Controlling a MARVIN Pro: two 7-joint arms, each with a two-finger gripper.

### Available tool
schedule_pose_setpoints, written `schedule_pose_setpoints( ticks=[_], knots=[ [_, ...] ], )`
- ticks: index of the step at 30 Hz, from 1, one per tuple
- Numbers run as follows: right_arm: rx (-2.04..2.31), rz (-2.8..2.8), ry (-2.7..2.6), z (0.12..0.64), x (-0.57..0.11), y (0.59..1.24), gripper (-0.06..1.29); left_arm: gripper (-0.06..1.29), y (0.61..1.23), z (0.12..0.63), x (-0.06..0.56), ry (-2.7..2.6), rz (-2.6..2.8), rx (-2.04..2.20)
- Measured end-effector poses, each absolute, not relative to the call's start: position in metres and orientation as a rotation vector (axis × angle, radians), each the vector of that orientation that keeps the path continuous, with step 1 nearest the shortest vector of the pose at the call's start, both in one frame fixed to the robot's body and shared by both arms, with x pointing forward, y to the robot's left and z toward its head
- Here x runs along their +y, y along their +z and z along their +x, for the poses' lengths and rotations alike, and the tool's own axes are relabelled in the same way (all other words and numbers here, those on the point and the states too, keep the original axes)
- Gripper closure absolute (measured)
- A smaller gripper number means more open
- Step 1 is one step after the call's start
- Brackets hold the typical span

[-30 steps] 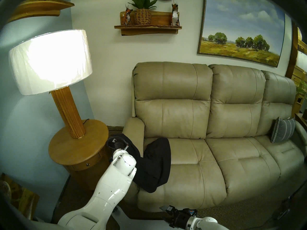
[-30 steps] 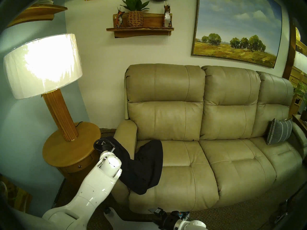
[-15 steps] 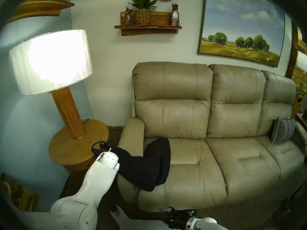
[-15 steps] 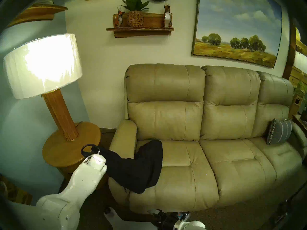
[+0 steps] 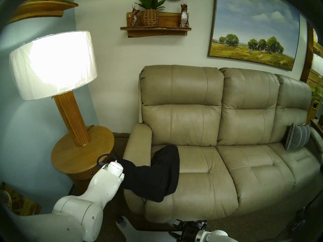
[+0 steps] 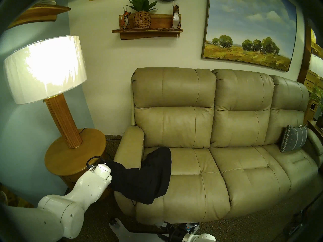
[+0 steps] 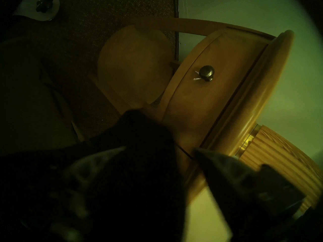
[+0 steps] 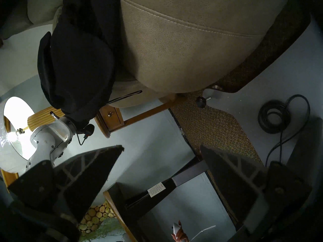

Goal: Drape jacket on sofa arm

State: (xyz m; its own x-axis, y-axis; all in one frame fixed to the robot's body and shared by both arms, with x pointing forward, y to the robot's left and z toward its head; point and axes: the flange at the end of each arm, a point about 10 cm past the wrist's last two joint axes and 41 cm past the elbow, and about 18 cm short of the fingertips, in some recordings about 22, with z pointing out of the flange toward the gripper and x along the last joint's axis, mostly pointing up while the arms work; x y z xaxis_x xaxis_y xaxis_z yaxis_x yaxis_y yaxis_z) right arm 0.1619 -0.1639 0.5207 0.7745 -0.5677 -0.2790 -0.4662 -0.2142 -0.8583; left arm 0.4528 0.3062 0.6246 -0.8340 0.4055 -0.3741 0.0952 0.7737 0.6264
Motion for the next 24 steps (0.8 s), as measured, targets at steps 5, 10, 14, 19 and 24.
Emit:
schedule_pose_setpoints(
  ticks=[5, 10, 14, 19, 24],
  knots=[
    [0.795, -1.854, -0.111, 0.162, -0.165, 0.520, 0.00, 0.01, 0.616, 0.448, 0.302, 0.851, 0.413, 2.445],
    [0.798, -1.854, -0.108, 0.163, -0.165, 0.519, 0.00, 0.01, 0.605, 0.439, 0.293, 0.899, 0.450, 2.401],
    [0.801, -1.853, -0.105, 0.162, -0.166, 0.518, 0.00, 0.01, 0.596, 0.429, 0.282, 0.954, 0.485, 2.354],
    [0.807, -1.854, -0.103, 0.162, -0.167, 0.516, 0.00, 0.01, 0.581, 0.409, 0.265, 1.014, 0.526, 2.316],
    [0.813, -1.854, -0.100, 0.162, -0.168, 0.514, 0.00, 0.04, 0.569, 0.388, 0.256, 1.083, 0.545, 2.275]
  ],
)
